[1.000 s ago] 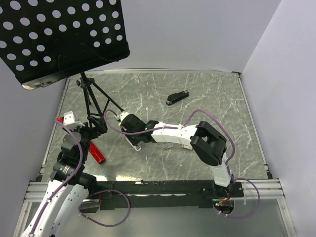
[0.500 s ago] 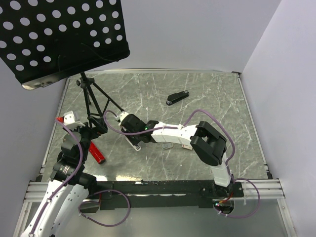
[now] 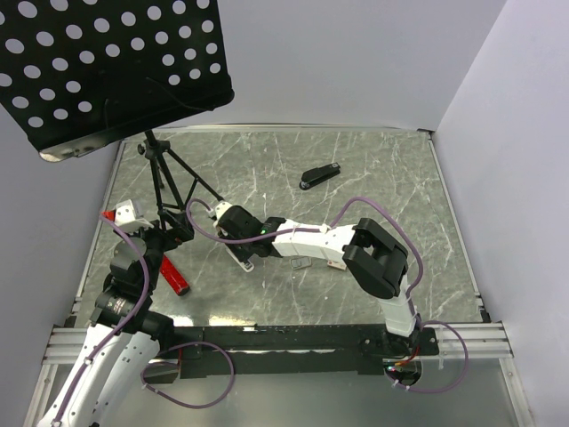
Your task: Load the staples into the stapler
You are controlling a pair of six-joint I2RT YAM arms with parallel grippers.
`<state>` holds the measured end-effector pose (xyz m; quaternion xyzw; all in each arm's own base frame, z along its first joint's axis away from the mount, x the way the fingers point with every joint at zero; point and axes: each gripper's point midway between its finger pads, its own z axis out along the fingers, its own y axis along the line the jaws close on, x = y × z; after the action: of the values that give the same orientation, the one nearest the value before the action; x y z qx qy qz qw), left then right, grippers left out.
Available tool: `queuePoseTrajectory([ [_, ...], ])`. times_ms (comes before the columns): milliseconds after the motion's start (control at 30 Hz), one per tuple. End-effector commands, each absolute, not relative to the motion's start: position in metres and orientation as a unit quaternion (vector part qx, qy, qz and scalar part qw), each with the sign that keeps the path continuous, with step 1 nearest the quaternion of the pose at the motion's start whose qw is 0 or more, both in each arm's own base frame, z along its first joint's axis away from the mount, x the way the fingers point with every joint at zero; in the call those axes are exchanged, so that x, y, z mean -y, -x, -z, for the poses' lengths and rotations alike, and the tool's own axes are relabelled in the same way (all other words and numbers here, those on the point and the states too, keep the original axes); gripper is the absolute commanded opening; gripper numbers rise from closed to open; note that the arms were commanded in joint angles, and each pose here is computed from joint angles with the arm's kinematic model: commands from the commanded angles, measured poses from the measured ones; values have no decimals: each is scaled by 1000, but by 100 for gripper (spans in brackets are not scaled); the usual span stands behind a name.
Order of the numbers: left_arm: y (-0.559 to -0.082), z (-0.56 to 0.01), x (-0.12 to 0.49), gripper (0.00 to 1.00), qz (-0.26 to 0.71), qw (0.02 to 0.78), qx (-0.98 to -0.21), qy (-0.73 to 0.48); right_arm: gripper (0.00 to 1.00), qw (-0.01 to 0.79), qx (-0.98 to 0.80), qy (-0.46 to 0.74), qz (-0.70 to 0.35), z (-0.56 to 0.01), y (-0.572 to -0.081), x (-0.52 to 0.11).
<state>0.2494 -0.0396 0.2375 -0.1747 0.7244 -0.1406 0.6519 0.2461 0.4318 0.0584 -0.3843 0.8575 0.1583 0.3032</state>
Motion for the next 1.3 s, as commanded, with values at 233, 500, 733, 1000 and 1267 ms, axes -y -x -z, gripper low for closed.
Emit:
queuePoseTrajectory([
  [233,-252,-246,41,99,146,665,-713,169,16,314,-850,392,-159,-64,-245,-432],
  [500,-252,-246,41,99,146,664,-714,168,20,312,-851,390,-162,-64,-243,-431],
  [733,-252,-246,41,99,146,663,-714,167,36,317,-851,383,-167,-73,-245,-433],
  [1000,-252,-246,41,99,146,664,-714,168,47,342,-856,346,-174,-95,-257,-432],
  [1267,-252,-247,41,99,147,665,-713,168,47,335,-875,309,-162,-90,-272,-424],
])
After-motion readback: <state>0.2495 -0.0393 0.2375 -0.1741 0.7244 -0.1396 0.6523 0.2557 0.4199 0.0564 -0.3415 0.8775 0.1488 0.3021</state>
